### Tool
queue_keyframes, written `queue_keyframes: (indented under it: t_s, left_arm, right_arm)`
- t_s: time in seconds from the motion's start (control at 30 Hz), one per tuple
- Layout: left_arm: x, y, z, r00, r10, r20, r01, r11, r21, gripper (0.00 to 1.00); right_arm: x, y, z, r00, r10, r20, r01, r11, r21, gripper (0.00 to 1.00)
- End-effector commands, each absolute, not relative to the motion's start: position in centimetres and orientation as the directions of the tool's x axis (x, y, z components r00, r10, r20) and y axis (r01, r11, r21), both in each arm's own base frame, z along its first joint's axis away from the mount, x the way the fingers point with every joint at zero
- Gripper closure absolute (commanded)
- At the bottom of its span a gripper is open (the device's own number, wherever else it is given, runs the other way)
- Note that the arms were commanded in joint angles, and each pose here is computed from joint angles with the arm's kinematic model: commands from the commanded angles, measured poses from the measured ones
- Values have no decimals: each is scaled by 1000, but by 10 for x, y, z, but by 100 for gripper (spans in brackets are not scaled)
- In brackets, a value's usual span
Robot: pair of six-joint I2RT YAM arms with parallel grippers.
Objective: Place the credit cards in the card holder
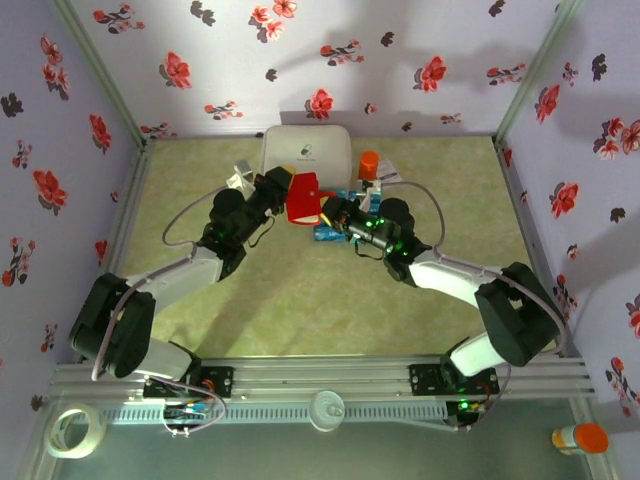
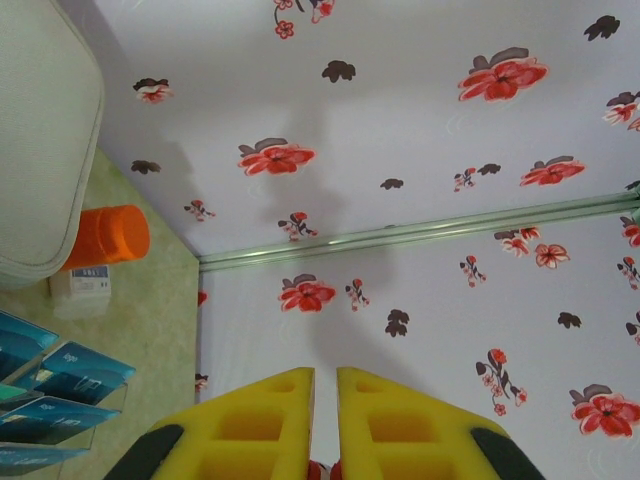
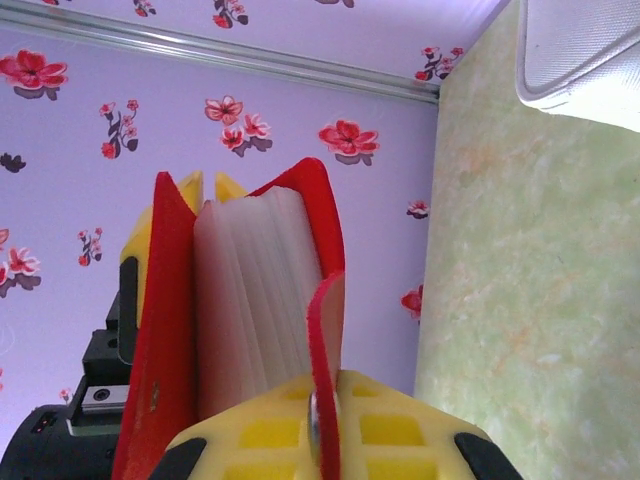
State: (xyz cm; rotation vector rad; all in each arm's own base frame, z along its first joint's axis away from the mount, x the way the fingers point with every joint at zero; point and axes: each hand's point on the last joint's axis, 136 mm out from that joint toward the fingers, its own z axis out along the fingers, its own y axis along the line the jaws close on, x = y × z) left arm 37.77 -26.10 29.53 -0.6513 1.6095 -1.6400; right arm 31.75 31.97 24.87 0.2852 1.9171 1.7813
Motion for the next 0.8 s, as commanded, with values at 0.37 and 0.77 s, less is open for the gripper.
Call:
queue_keyframes:
  t_s: [0.37, 0.77]
  left_arm:
    - [375, -254, 274, -597, -785, -165, 149, 94, -984, 43]
    - [353, -227, 230, -642, -646, -414, 89, 473, -877, 0]
  right_arm:
    - [308, 312, 260, -858, 463, -222, -221, 57, 974, 100]
    - [296, 301, 216, -873, 446, -196, -158, 120, 980, 100]
